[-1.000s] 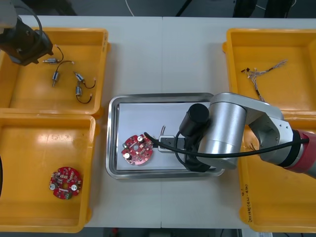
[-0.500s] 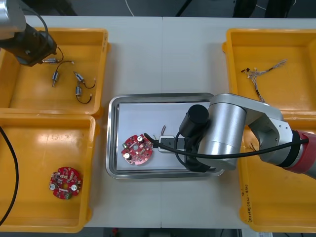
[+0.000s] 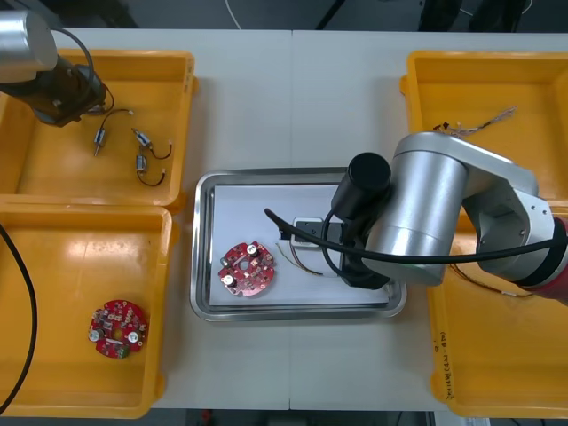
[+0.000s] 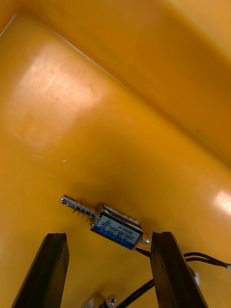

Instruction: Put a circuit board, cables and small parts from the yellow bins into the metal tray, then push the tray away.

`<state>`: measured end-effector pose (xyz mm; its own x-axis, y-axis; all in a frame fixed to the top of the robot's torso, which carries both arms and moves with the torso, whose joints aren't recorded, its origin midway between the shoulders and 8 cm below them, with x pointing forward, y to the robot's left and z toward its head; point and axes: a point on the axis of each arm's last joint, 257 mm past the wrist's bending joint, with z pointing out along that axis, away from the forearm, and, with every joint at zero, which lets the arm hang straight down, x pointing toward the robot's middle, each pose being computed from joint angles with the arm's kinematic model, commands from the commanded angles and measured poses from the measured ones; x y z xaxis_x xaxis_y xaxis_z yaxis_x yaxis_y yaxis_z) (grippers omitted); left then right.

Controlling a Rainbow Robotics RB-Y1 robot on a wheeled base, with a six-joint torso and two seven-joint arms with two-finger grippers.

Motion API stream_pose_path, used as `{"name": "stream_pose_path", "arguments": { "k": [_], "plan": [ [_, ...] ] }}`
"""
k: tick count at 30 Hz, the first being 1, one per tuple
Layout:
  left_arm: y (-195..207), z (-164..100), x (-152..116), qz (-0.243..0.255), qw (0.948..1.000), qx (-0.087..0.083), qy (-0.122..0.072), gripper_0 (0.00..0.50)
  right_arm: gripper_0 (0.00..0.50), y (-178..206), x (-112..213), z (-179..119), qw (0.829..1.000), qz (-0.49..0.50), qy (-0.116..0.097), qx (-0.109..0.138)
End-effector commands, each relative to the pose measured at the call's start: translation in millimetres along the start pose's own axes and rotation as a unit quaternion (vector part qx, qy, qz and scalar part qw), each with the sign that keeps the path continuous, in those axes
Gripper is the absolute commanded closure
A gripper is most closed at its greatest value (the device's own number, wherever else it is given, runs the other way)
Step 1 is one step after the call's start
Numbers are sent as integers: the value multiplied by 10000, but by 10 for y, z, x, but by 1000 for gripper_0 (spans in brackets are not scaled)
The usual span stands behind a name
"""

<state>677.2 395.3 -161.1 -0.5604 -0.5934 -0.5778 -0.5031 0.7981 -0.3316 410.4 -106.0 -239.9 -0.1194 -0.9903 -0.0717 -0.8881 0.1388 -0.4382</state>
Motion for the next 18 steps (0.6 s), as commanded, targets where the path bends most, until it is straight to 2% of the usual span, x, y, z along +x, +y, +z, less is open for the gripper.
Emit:
{"name": "stream_pose_path", "arguments": {
  "k": [1,4,11,14,18],
  "plan": [
    [-332,-106,-172,-359,9988,217,-261,0,0,-308,-77,-423,9992,148,-102,357],
    [-330,-90,-176,-376,9986,218,-299,0,0,-405,83,-599,9985,342,108,419],
    [-405,-90,-224,-400,9978,322,-427,0,0,-771,-12,-1013,9923,783,-451,847],
    [-433,-101,-271,-411,9972,371,-506,0,0,-909,30,-1150,9887,953,-584,998],
    [-431,-98,-287,-396,9970,378,-547,0,0,-1047,247,-1240,9849,1249,-586,1049]
  ]
}}
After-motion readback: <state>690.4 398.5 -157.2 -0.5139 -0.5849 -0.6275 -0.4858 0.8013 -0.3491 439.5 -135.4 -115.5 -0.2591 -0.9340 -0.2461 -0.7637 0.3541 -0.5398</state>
